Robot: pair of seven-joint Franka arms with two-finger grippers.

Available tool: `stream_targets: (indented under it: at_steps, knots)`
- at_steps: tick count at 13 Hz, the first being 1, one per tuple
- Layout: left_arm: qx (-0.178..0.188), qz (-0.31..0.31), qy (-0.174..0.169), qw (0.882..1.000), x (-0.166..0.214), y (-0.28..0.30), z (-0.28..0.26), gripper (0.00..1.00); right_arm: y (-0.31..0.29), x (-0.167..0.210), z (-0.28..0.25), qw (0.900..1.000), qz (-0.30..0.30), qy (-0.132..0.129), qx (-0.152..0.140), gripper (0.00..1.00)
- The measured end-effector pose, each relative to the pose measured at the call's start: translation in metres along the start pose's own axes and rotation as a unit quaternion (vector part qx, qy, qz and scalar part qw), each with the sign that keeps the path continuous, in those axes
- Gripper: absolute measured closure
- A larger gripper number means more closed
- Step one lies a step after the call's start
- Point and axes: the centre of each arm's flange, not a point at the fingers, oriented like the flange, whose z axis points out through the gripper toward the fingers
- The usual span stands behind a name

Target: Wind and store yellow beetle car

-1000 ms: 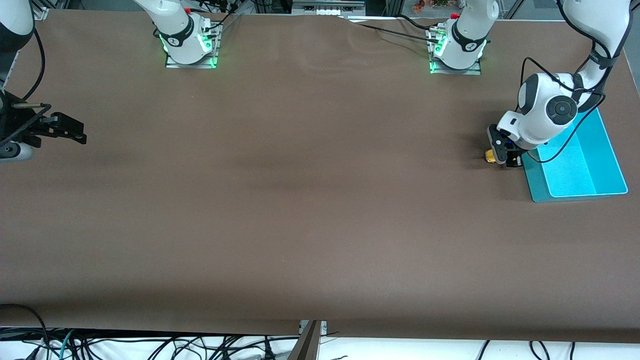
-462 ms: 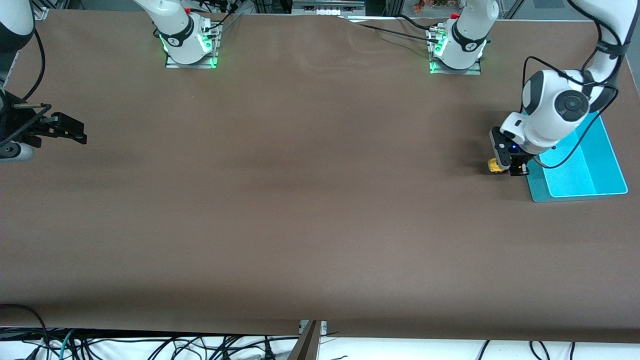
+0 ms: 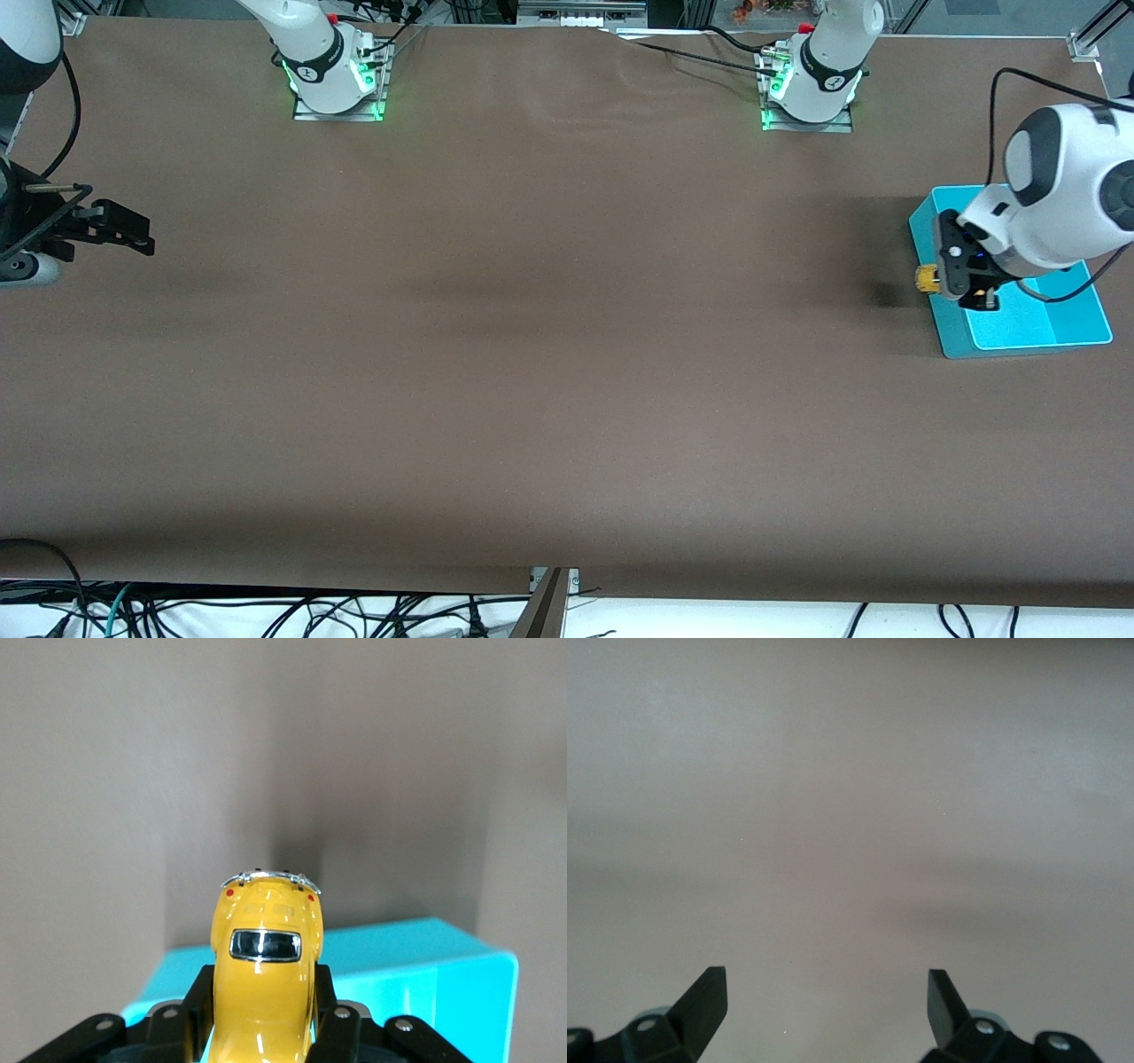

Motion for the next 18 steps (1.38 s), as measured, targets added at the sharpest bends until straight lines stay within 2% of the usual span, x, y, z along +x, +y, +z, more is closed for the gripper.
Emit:
stream_targets:
  at_steps: [2, 6, 8, 12, 13, 17, 18]
  knots:
    - [-0.015, -0.01, 0.01, 1.0, -0.048, 0.017, 0.028, 0.53, 0.0, 0.0, 0.0, 1.0, 0.002, 0.0, 0.0, 0.0]
    - [-0.012, -0.024, 0.015, 1.0, -0.104, 0.049, 0.089, 0.53, 0.001, 0.0, 0.0, 1.0, 0.002, 0.0, -0.007, 0.0]
    - [-0.009, -0.032, 0.021, 0.999, -0.115, 0.062, 0.123, 0.53, 0.0, 0.0, 0.0, 1.0, 0.0, 0.0, -0.008, 0.0]
    - [-0.009, -0.033, 0.027, 0.999, -0.112, 0.077, 0.165, 0.53, -0.002, -0.002, -0.002, 1.0, -0.001, -0.003, -0.009, 0.0]
    - [-0.009, -0.033, 0.03, 0.999, -0.109, 0.081, 0.173, 0.49, -0.002, -0.003, -0.001, 1.0, -0.001, -0.008, -0.008, 0.0]
    - [-0.009, -0.036, 0.032, 0.999, -0.109, 0.086, 0.18, 0.07, -0.003, -0.012, -0.01, 1.0, -0.001, -0.012, -0.008, 0.0]
    - [0.0, -0.037, 0.028, 0.999, -0.111, 0.083, 0.174, 0.0, -0.003, -0.014, -0.014, 1.0, -0.001, -0.009, -0.008, 0.0]
